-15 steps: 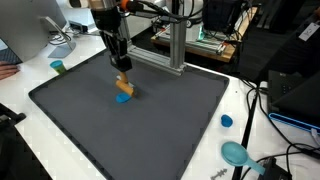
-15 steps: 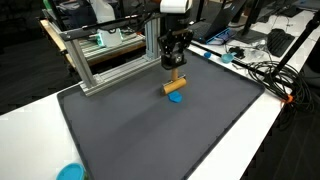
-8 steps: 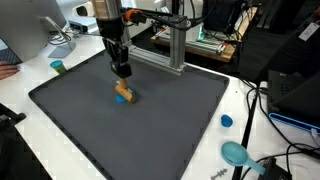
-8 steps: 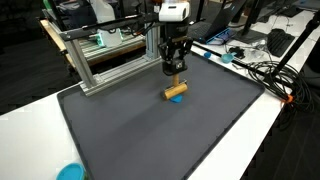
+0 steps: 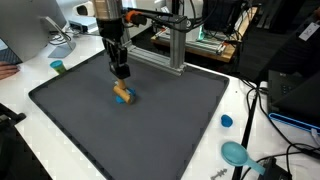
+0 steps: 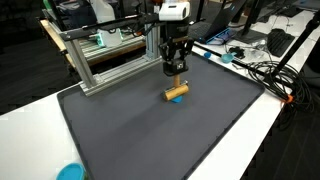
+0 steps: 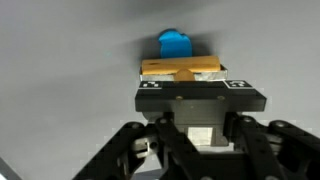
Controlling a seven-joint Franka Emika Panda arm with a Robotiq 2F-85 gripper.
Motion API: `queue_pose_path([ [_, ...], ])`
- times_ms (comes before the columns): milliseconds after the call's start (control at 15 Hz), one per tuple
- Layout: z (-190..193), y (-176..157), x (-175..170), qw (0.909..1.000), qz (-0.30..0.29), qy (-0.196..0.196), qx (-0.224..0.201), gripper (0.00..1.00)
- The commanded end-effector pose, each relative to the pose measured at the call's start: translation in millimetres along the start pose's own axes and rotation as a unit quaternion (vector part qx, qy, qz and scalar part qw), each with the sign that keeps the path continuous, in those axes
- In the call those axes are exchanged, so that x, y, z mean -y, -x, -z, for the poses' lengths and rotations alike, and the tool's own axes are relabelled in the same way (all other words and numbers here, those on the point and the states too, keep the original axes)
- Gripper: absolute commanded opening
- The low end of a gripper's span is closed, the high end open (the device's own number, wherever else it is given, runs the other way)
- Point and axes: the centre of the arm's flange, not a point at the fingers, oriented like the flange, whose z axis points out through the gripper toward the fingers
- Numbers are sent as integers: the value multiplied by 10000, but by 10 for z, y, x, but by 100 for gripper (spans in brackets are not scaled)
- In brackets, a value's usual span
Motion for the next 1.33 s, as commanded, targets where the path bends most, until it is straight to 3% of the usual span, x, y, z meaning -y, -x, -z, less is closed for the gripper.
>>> queue_pose_path([
  [0, -379, -15, -1, 9999, -88, 86, -1, 22],
  [467, -400, -47, 43, 9993, -236, 188, -234, 22],
  [867, -400, -52, 177, 9963, -454, 568, -448, 22],
  [1267, -306, -183, 78, 9939, -827, 336, -655, 22],
])
